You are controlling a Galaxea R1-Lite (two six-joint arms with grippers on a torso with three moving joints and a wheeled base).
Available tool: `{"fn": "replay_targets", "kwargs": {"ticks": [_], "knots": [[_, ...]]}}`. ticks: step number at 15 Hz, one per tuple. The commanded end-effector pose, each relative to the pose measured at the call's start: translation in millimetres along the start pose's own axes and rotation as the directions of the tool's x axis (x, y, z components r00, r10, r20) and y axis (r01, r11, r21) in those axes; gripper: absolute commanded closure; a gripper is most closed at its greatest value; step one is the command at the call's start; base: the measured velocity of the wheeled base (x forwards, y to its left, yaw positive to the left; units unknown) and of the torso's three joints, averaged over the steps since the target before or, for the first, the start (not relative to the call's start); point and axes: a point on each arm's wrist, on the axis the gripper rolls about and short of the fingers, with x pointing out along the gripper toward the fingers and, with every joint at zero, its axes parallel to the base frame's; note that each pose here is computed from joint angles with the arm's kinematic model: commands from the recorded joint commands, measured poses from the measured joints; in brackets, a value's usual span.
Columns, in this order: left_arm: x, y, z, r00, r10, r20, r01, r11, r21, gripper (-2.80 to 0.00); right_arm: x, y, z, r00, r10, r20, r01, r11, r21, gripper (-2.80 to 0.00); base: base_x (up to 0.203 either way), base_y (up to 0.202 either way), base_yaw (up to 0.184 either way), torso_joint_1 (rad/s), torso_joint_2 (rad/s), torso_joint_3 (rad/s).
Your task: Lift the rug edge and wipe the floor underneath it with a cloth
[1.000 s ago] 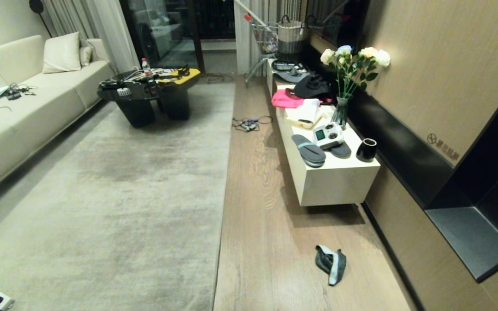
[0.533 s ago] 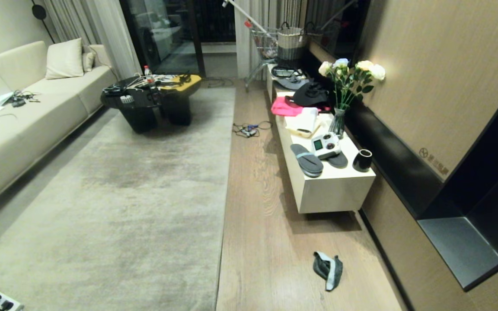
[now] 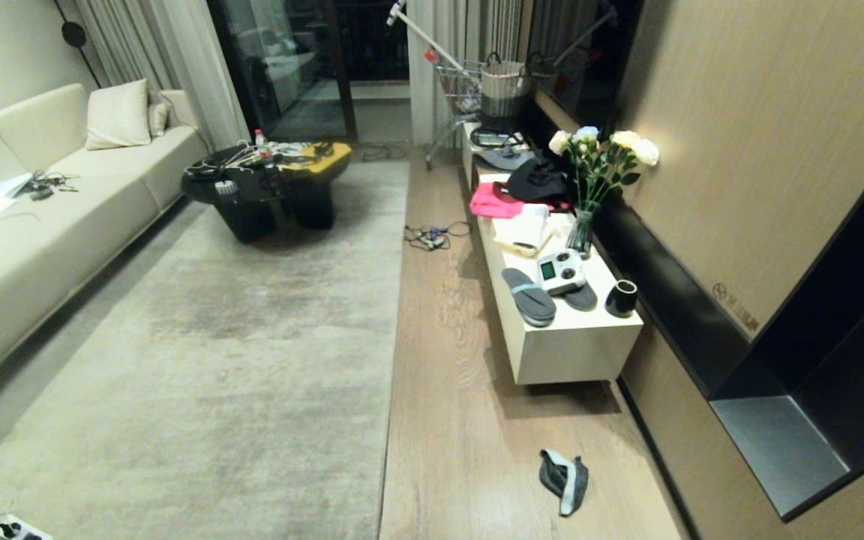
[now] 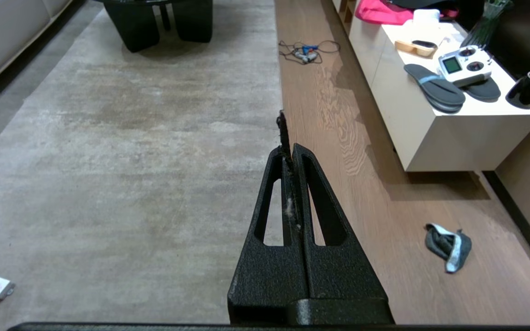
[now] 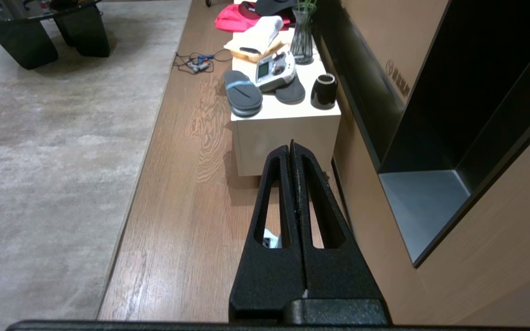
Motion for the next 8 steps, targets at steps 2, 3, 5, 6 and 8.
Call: {"fn": "replay_targets", "kwargs": {"ticks": [2, 3, 5, 6, 8], "knots": [[0.1, 0.0, 0.0, 1.000, 0.000, -0.001, 0.000, 1.000, -0.001, 0.00, 0.1, 0.0, -0.1, 1.000, 0.000, -0.002, 0.000, 1.000, -0.001, 0.00, 0.000, 0.000, 0.000, 0.220, -0.53, -0.324], [0.1, 0.0, 0.0, 1.000, 0.000, -0.001, 0.000, 1.000, -0.001, 0.00, 0.1, 0.0, -0.1, 1.000, 0.000, -0.002, 0.000, 1.000, -0.001, 0.00, 0.000, 0.000, 0.000, 0.171, -0.42, -0.246], [0.1, 0.0, 0.0, 1.000, 0.000, -0.001, 0.000, 1.000, -0.001, 0.00, 0.1, 0.0, -0.1, 1.000, -0.001, -0.002, 0.001, 1.000, -0.001, 0.00, 0.000, 0.000, 0.000, 0.158, -0.37, -0.218], [0.1, 0.0, 0.0, 1.000, 0.000, -0.001, 0.000, 1.000, -0.001, 0.00, 0.1, 0.0, -0.1, 1.000, -0.001, -0.002, 0.001, 1.000, -0.001, 0.00, 0.000, 0.000, 0.000, 0.150, -0.36, -0.215], [0.1, 0.0, 0.0, 1.000, 0.000, -0.001, 0.000, 1.000, -0.001, 0.00, 0.1, -0.1, -0.1, 1.000, -0.003, -0.002, 0.003, 1.000, -0.001, 0.00, 0.000, 0.000, 0.000, 0.156, -0.35, -0.205]]}}
